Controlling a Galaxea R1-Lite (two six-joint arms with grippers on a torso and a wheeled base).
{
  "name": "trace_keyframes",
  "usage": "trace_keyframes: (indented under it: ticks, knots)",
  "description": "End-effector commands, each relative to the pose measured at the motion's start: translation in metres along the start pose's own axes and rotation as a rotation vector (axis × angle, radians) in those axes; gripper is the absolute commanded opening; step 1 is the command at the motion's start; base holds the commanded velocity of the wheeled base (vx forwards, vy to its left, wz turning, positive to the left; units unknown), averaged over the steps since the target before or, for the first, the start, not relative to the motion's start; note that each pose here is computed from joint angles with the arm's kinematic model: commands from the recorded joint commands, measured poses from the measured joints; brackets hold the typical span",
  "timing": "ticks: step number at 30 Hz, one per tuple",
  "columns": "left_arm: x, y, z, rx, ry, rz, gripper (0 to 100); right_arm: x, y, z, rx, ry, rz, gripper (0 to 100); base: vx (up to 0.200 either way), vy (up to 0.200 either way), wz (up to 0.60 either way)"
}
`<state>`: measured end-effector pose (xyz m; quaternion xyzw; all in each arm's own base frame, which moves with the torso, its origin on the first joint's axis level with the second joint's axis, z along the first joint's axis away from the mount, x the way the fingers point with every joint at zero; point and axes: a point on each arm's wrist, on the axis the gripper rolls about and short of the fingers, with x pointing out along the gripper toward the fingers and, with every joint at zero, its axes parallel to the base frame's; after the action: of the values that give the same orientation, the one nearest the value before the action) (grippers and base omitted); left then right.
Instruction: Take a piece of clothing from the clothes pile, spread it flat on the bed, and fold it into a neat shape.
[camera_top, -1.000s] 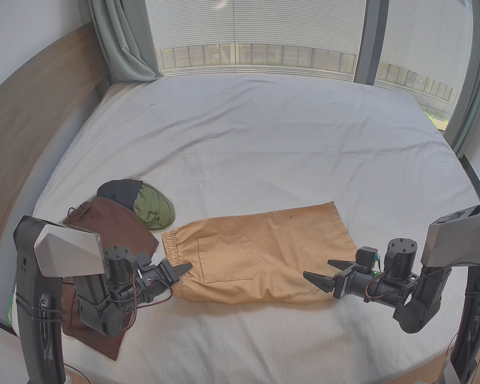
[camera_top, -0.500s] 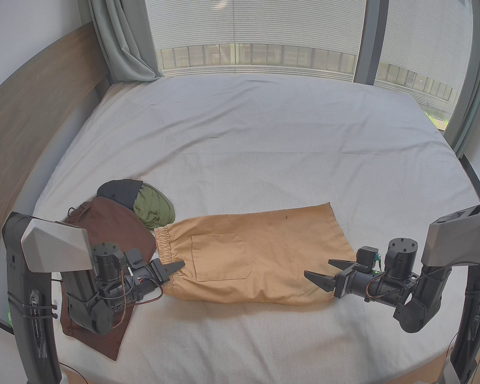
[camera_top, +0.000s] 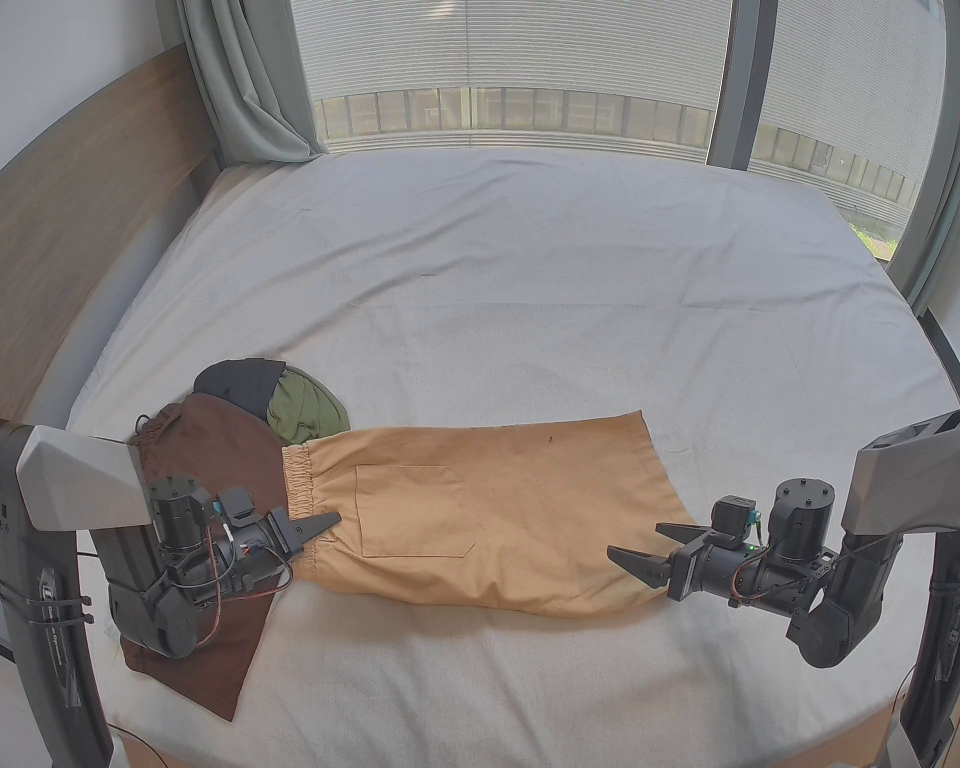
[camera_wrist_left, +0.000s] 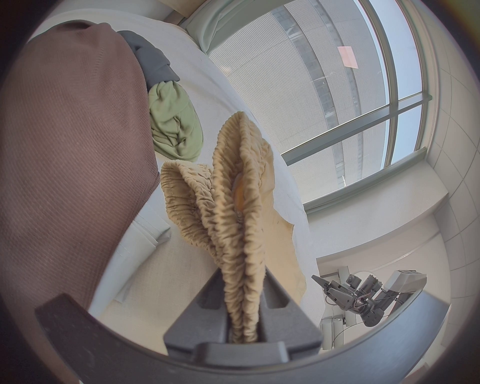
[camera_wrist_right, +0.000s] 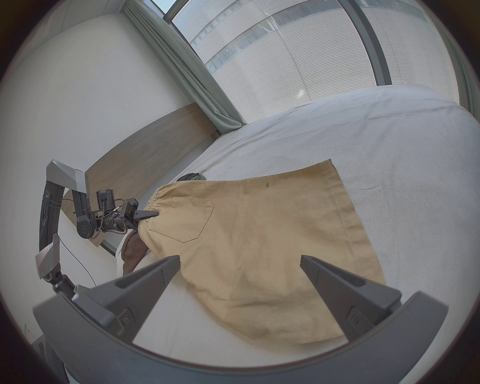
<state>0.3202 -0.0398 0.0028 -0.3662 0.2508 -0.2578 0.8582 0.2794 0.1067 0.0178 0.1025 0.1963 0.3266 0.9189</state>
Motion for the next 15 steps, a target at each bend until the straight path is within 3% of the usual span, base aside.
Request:
trace_keyframes:
  ticks: [1,15]
  knots:
    - [-0.006,0.002,0.007,0.001,-0.024,0.003,0,0.0,0.0,-0.001,0.0,0.002,0.0,100,0.0,0.0,0.0]
    - [-0.028,0.009,0.025,-0.003,-0.035,-0.032,0,0.0,0.0,0.0,0.0,0.001,0.0,100,0.0,0.0,0.0]
